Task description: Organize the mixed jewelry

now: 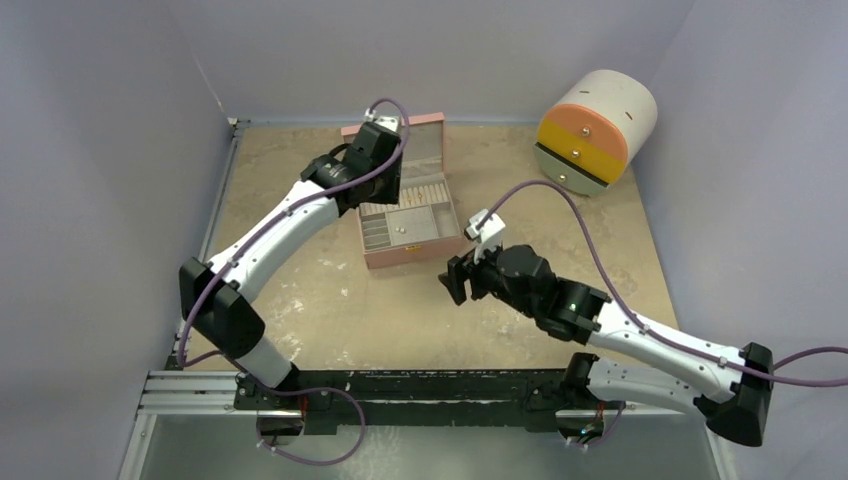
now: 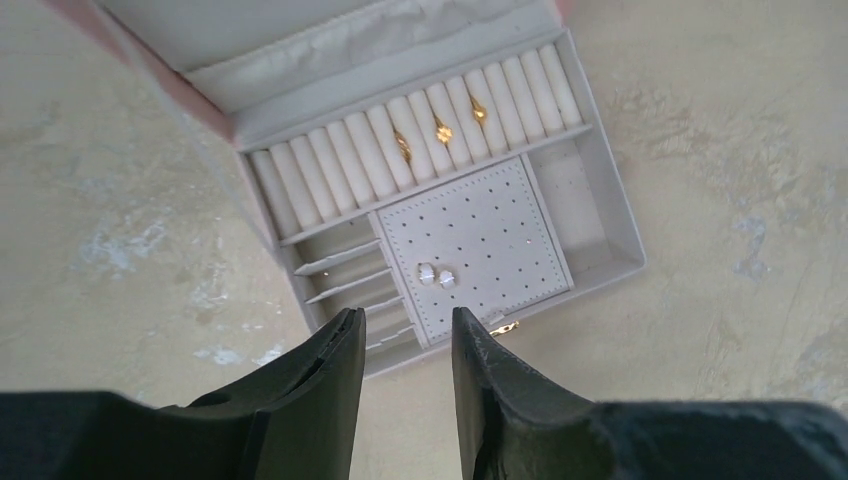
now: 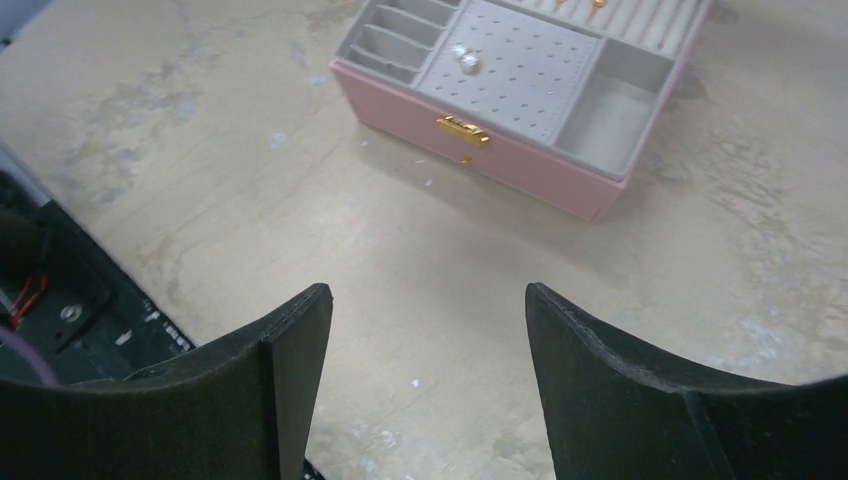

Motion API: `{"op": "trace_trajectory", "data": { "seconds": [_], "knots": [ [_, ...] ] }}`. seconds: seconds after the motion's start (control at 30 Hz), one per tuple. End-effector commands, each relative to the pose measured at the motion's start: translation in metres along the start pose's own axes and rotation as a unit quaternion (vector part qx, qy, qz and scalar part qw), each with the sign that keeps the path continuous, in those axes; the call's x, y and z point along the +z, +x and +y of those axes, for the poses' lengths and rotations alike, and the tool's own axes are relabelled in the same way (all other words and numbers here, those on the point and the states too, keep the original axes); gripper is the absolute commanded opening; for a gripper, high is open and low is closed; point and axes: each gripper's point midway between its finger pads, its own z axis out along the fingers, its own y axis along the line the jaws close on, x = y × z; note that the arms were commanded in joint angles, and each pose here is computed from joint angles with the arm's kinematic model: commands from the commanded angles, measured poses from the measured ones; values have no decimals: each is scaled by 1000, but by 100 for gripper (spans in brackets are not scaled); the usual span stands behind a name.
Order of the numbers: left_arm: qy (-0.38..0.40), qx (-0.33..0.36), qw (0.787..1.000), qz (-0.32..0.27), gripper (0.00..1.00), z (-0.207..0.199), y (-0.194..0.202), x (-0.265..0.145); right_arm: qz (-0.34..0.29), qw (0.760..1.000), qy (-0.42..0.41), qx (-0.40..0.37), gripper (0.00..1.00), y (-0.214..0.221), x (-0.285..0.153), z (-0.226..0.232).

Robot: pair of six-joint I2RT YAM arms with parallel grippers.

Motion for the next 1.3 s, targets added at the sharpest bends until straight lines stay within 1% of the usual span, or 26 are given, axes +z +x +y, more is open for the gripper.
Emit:
{"op": "trace_trajectory", "data": {
  "seconds": [0.0,0.1,0.23,0.4,0.6,0.7,0.77,0.8,0.9,1.03,1.07,1.27],
  "knots": [
    [-16,-14,997,-80,36,20,-33,-32,49,997,54,19,73,-14,13,-30],
    [-31,-28,992,-122,34,32,-38,-42,74,994,64,40,72,-19,22,-49],
    [-50,-53,980,-186,32,50,-41,-54,78,992,86,40,72,-32,34,-69],
    [-67,-72,965,-241,31,68,-41,-72,88,988,115,59,68,-45,52,-96],
    [-85,-102,947,-293,31,89,-35,-95,81,981,152,83,62,-64,75,-131],
    [-97,-123,934,-323,31,101,-36,-111,77,977,172,98,54,-71,89,-155],
    [-105,-135,927,-333,31,107,-35,-117,69,975,182,111,50,-77,98,-173],
    [-106,-140,926,-336,31,108,-35,-118,66,974,182,118,46,-79,104,-181],
    [-108,-151,922,-339,31,111,-34,-121,61,970,191,139,31,-83,119,-210],
    [-101,-160,918,-349,31,111,-34,-124,42,968,189,157,4,-100,140,-241],
    [-102,-159,918,-349,31,111,-34,-124,39,969,187,159,0,-105,145,-245],
    [-115,-155,916,-353,31,117,-35,-129,18,970,177,166,0,-124,181,-270]
  ]
}}
